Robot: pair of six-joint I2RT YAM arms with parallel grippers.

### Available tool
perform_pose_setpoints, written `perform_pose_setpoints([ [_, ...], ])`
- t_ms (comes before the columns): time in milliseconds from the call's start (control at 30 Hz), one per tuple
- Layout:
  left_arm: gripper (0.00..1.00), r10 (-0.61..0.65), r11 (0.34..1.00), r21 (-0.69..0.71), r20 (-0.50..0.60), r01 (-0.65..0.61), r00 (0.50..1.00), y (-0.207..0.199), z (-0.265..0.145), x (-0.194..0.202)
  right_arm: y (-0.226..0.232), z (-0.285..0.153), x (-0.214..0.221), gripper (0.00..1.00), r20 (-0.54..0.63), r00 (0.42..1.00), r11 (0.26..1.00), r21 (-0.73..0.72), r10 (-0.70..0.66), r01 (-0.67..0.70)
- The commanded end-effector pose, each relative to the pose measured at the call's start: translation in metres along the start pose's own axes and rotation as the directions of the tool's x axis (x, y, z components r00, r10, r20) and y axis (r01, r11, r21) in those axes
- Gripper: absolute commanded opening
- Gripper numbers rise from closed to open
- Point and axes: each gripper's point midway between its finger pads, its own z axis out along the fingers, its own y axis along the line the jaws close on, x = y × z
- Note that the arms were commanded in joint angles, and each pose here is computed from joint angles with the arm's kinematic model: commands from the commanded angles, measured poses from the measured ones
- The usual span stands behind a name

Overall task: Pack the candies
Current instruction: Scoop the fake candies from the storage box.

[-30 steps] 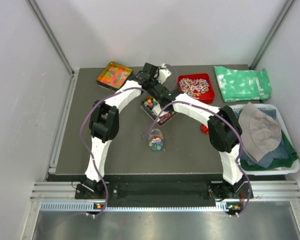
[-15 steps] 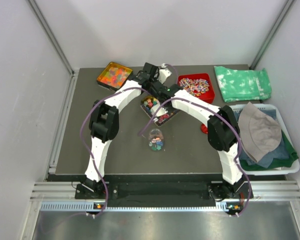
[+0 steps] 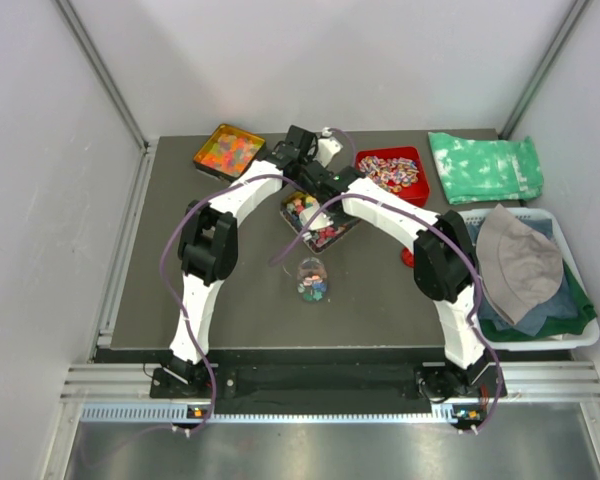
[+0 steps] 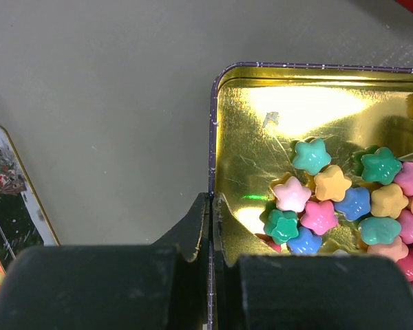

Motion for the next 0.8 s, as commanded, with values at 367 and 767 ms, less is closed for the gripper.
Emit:
perform_pose_setpoints([
  [367,0.00,-0.026,0.999,-0.025,0.217,0.032,0.976,0.010,-0.058,-0.073,0.002,0.032,-0.053,0.00,0.247,0.962,0.993,-0.047,0.114,-0.106],
  [767,0.00,-0.046,0.997,-0.056,0.189,0.058,0.981,0.015,-0.059,-0.068,0.007,0.039,-0.063,0.00,0.223,0.959,0.984,-0.059,0.176,-0.167],
])
